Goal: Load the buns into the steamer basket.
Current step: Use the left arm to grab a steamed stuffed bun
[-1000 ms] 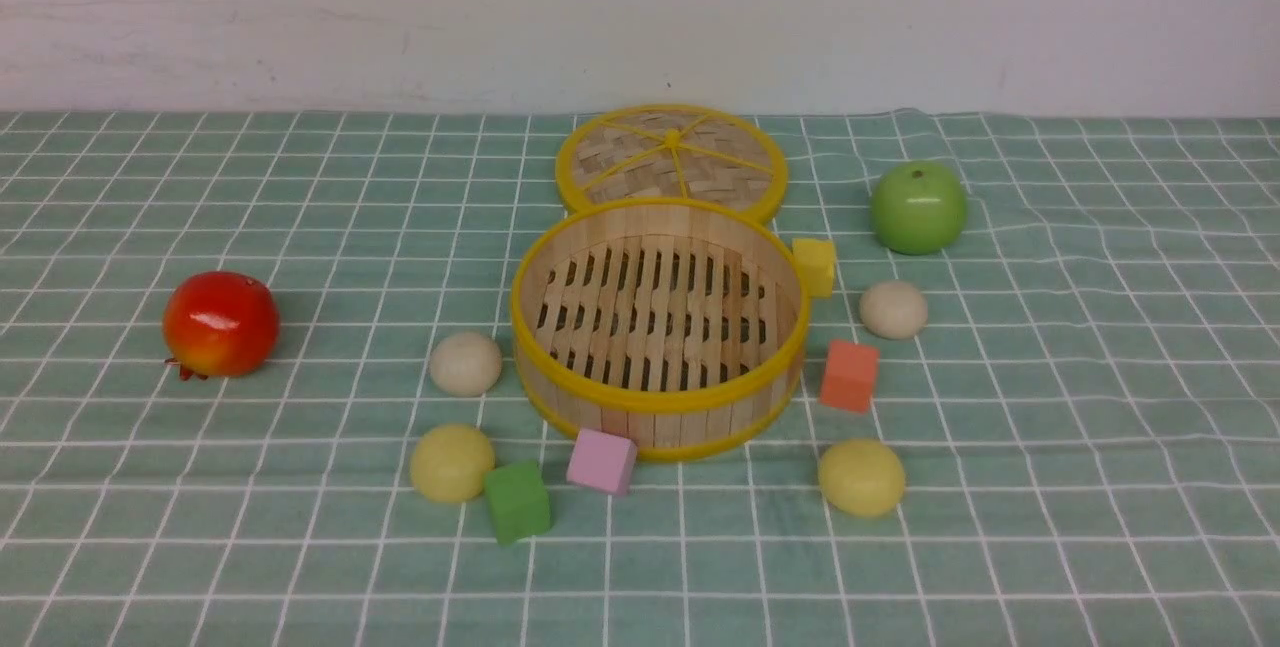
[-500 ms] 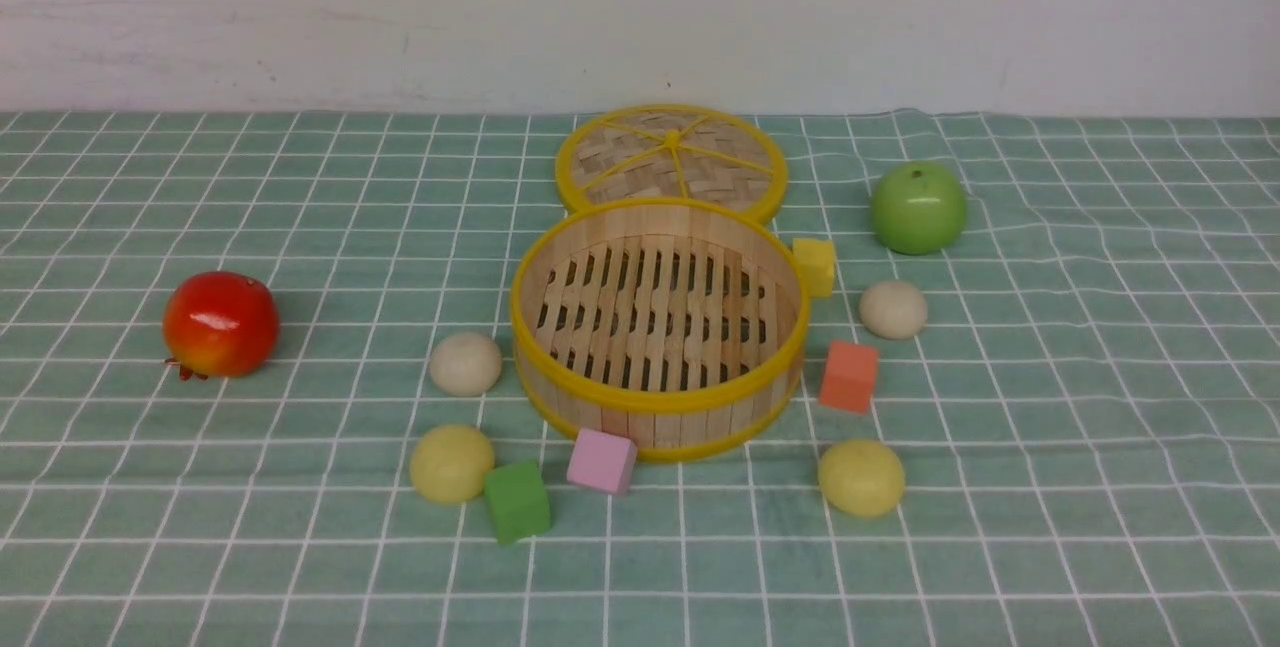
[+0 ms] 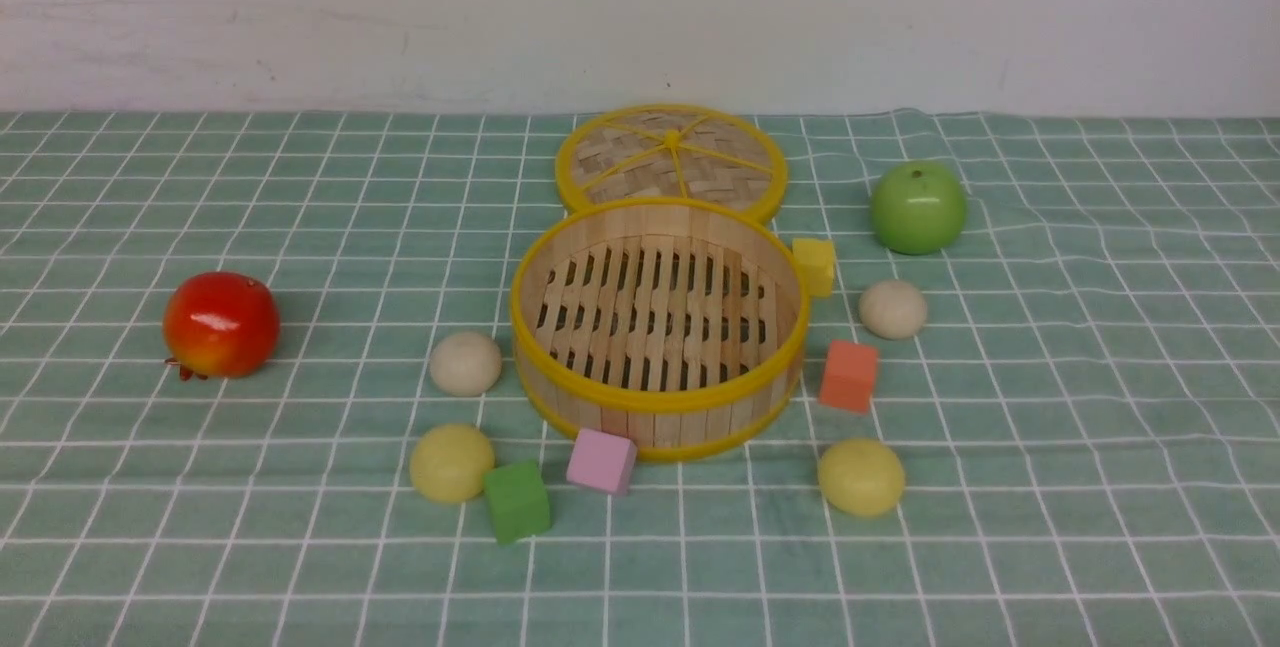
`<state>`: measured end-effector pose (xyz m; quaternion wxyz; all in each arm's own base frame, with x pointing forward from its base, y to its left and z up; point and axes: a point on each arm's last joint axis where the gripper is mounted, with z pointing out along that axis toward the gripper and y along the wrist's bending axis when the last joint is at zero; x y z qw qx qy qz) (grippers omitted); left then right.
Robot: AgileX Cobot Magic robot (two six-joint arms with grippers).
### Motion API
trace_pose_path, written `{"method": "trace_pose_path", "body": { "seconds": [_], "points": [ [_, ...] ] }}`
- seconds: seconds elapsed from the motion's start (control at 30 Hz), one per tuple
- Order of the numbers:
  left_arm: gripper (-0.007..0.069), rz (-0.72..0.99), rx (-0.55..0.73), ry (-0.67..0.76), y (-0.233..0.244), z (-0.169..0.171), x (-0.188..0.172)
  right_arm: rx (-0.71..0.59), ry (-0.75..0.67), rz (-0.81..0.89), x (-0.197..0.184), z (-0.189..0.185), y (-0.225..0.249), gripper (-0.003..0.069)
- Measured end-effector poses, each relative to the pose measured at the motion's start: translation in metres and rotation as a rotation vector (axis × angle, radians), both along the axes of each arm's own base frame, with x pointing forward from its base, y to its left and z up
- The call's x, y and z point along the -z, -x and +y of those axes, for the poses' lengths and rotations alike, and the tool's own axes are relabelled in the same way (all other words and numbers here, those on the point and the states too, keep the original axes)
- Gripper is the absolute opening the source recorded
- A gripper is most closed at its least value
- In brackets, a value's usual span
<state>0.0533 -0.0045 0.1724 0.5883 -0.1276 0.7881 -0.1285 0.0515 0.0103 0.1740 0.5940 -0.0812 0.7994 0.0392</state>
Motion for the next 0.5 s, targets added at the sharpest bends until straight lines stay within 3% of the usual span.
{"method": "trace_pose_path", "body": {
  "seconds": [0.07, 0.13, 0.2, 0.27, 0.5],
  "points": [
    [0.0238, -0.024, -0.01, 0.091, -0.001, -0.001, -0.003, 0.0, 0.0, 0.0, 0.0, 0.0, 0.0, 0.024],
    [0.0238, -0.086, -0.041, 0.397, -0.002, -0.004, -0.01, 0.0, 0.0, 0.0, 0.0, 0.0, 0.0, 0.024],
    [0.0238, -0.105, -0.054, 0.511, -0.002, -0.005, -0.013, 0.0, 0.0, 0.0, 0.0, 0.0, 0.0, 0.024],
    [0.0238, -0.152, -0.083, 0.743, -0.003, -0.004, -0.02, 0.0, 0.0, 0.0, 0.0, 0.0, 0.0, 0.024],
    [0.0211, -0.241, -0.087, 0.798, -0.002, -0.001, -0.036, 0.0, 0.0, 0.0, 0.0, 0.0, 0.0, 0.024]
  ]
}}
